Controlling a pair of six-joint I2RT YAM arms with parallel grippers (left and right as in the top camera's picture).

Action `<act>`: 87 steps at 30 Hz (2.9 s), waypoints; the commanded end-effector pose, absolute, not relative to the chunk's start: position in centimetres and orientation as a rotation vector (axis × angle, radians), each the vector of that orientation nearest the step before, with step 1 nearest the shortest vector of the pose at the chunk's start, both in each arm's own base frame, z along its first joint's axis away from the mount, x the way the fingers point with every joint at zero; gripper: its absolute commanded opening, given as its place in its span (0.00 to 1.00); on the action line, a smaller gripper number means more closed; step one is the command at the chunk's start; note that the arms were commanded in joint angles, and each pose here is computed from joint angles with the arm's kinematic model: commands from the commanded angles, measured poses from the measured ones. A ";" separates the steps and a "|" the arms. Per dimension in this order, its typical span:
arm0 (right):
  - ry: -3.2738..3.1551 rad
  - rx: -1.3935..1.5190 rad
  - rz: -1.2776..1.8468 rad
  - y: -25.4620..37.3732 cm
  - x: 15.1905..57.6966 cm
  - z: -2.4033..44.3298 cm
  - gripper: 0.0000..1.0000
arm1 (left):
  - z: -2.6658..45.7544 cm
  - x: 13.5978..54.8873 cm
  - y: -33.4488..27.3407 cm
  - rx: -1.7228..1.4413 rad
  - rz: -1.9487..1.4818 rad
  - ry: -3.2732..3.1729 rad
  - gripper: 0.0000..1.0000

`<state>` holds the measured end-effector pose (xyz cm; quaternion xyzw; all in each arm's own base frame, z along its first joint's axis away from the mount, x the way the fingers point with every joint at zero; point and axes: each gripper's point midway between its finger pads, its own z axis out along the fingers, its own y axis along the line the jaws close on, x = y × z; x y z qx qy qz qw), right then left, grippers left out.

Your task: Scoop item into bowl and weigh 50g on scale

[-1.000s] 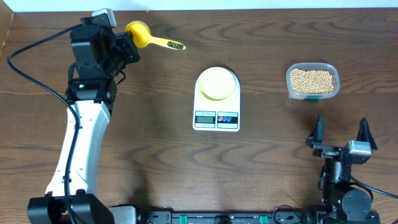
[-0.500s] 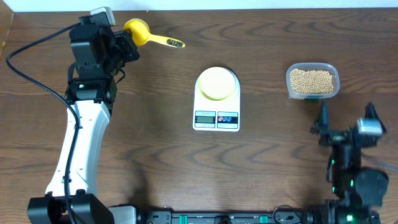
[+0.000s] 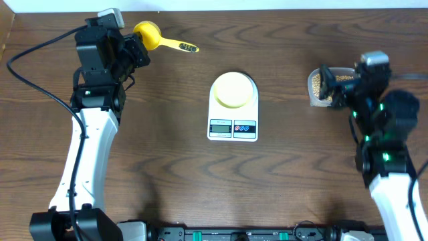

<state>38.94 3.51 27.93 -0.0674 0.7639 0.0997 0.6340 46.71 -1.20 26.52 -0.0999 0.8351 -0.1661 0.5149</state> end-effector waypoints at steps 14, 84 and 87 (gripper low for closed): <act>1.803 -0.325 0.864 10.5 42.9 25.9 0.99 | 26.4 46.2 -1.1 -0.250 -0.398 2.020 0.08; 1.720 -0.267 1.379 24.8 38.2 31.1 0.99 | 26.9 44.7 -13.0 -0.413 -0.818 2.045 0.08; 1.659 -0.373 1.398 25.3 37.2 32.2 0.99 | 26.8 44.5 -13.3 -0.468 -0.857 2.050 0.08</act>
